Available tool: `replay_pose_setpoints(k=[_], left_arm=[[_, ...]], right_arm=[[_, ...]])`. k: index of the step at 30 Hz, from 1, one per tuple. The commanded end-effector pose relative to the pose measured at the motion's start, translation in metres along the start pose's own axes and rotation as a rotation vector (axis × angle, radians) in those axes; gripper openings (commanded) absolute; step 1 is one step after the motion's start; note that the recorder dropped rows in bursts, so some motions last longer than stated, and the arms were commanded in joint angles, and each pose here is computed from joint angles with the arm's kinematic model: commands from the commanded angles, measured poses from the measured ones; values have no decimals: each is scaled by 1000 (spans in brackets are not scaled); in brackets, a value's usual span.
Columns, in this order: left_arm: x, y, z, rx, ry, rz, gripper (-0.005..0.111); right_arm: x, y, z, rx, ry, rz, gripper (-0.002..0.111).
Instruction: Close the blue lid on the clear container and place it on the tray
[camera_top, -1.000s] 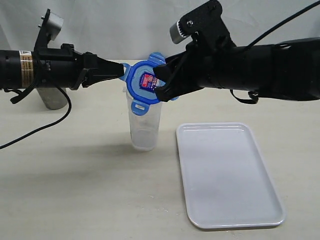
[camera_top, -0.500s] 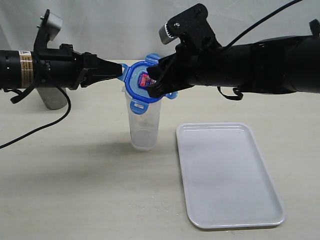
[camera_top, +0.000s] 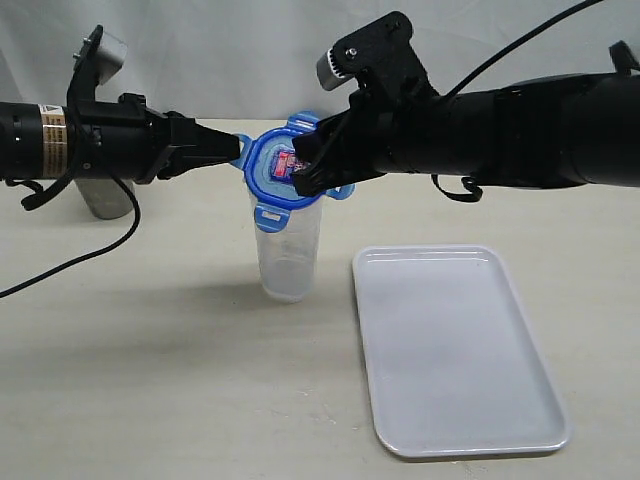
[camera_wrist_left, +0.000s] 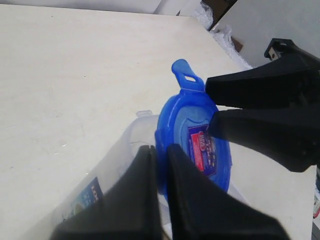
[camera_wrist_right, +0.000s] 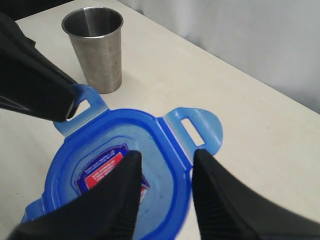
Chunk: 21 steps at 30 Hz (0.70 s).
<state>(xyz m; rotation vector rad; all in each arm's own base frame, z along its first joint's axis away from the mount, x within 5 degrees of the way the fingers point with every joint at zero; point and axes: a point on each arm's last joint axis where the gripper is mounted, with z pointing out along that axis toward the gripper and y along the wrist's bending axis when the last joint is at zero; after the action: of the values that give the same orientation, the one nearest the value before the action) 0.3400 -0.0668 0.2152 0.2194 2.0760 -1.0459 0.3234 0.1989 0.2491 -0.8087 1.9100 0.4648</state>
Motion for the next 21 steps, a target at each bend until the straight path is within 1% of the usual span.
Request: replay_pose_setpoints(k=[1, 12, 15, 21], left_arm=[[1, 1, 0, -5, 5, 4, 0], [2, 1, -1, -6, 20, 15, 0], [2, 1, -1, -6, 21, 10, 0], [3, 2, -1, -12, 30, 8, 0]], right_arm=[[0, 0, 0, 4, 1, 4, 33], [2, -2, 2, 24, 11, 10, 32], [8, -4, 8, 36, 38, 15, 30], [15, -5, 14, 36, 62, 21, 30]])
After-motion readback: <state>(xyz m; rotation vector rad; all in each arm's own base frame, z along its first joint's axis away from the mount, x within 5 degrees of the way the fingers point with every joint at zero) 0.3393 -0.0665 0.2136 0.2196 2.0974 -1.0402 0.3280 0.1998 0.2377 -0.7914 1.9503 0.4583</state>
